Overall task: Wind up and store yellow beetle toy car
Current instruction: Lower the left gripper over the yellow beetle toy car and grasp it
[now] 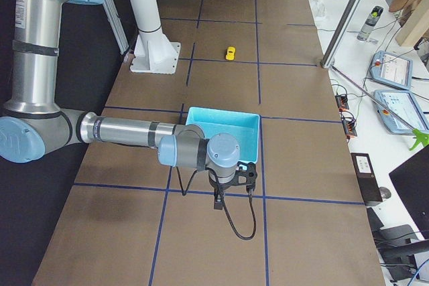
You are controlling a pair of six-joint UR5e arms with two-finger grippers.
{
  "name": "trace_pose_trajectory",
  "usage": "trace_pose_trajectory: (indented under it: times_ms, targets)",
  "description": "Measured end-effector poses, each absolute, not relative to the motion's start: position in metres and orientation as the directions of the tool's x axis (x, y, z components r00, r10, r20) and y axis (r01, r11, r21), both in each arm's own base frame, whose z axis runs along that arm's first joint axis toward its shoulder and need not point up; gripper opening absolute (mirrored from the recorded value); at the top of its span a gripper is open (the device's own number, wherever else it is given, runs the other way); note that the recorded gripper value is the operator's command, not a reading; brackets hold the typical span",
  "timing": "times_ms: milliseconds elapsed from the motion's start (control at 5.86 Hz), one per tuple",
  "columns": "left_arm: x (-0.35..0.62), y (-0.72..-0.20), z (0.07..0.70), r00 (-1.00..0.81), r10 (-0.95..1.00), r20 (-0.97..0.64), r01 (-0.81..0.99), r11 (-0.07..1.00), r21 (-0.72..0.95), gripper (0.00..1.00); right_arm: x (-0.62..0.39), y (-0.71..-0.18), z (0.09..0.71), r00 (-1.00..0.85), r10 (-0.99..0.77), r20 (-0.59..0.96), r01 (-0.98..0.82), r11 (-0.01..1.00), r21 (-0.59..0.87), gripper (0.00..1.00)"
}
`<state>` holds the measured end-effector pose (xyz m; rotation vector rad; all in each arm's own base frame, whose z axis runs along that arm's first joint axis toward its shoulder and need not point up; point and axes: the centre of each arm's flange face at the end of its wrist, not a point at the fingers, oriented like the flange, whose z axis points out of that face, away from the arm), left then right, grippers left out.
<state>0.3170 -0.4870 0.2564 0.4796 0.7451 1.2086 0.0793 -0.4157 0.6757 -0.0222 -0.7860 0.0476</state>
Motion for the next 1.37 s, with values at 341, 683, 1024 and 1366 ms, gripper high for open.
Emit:
trace_pose_trajectory:
  times_ms: [341,683,1024,1366]
  targets:
    - [0.384,-0.452,0.236,0.006,1.000,0.025,-0.715,-0.013,0.699,1.00,0.079,-0.416,0.676,0.706,0.052,0.706,-0.035,0.999,-0.039,1.00]
    - [0.435,-0.457,0.210,-0.038,0.997,0.070,-0.718,-0.076,0.692,1.00,0.079,-0.415,0.676,0.706,0.052,0.706,-0.035,0.999,-0.039,1.00]
    - [0.494,-0.482,0.184,-0.041,0.998,0.045,-0.724,-0.060,0.688,1.00,0.079,-0.415,0.676,0.706,0.052,0.707,-0.035,0.999,-0.039,1.00]
    - [0.544,-0.478,0.185,-0.039,0.999,0.009,-0.721,-0.034,0.692,1.00,0.079,-0.415,0.677,0.706,0.053,0.707,-0.035,0.999,-0.040,1.00]
